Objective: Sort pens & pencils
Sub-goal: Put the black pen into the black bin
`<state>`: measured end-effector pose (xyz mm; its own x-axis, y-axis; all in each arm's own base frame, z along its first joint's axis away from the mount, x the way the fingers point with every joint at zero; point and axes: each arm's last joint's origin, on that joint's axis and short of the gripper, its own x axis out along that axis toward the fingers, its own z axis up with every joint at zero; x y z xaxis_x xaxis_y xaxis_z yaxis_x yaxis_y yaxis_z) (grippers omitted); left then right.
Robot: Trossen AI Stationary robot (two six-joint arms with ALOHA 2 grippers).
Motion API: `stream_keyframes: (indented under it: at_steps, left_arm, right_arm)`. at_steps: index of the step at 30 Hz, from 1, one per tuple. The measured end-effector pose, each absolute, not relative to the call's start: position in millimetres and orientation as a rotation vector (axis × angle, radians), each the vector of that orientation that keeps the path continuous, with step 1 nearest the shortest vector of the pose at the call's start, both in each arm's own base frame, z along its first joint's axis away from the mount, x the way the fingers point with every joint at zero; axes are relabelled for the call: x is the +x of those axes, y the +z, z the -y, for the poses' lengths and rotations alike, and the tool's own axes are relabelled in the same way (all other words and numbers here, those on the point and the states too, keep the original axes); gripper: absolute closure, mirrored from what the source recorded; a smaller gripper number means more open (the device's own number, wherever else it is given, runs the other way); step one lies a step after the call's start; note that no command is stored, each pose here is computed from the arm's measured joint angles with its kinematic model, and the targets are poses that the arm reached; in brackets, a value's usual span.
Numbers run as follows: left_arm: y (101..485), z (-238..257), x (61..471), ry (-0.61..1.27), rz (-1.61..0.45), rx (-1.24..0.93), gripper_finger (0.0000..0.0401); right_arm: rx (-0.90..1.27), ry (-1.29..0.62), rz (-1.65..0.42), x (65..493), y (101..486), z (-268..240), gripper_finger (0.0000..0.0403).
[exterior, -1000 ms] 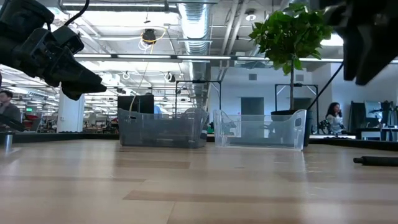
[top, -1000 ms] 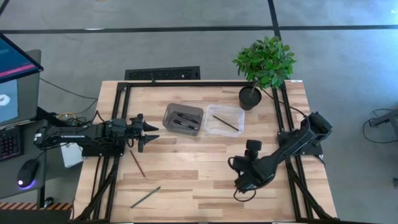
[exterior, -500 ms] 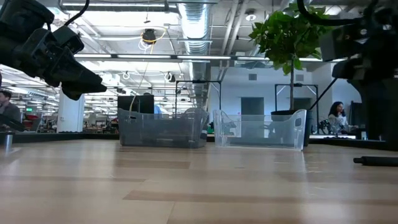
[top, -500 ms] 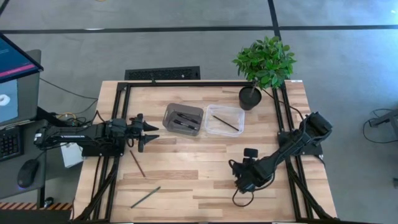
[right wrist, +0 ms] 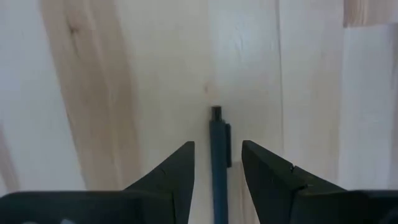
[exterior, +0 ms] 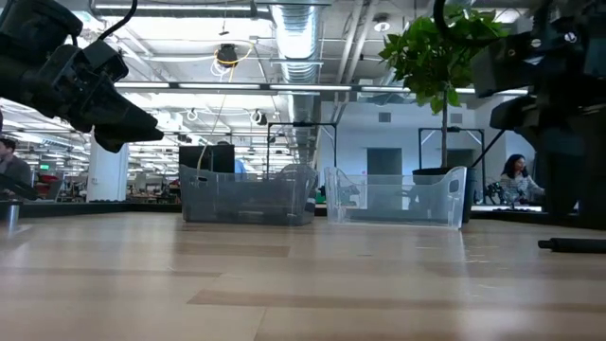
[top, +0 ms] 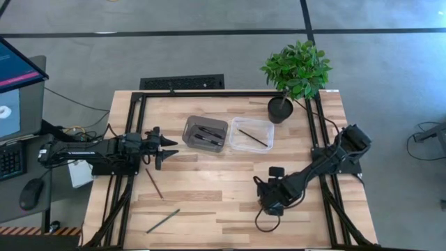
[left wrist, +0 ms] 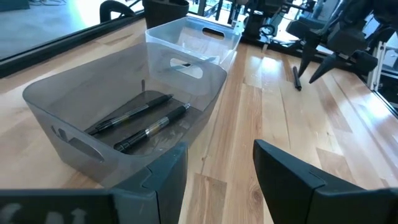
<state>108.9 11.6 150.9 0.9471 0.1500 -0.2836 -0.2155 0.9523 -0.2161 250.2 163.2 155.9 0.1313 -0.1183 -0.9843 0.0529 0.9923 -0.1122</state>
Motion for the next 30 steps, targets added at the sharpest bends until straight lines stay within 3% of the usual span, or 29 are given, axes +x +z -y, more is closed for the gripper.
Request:
stream_keyframes:
  at_steps: [30]
  left_arm:
    - [151,-12,109,0.19,-0.267,-0.249,0.0227]
  right_arm:
    - [-0.061,-0.129,-1.552,256,130,-160,0.0244]
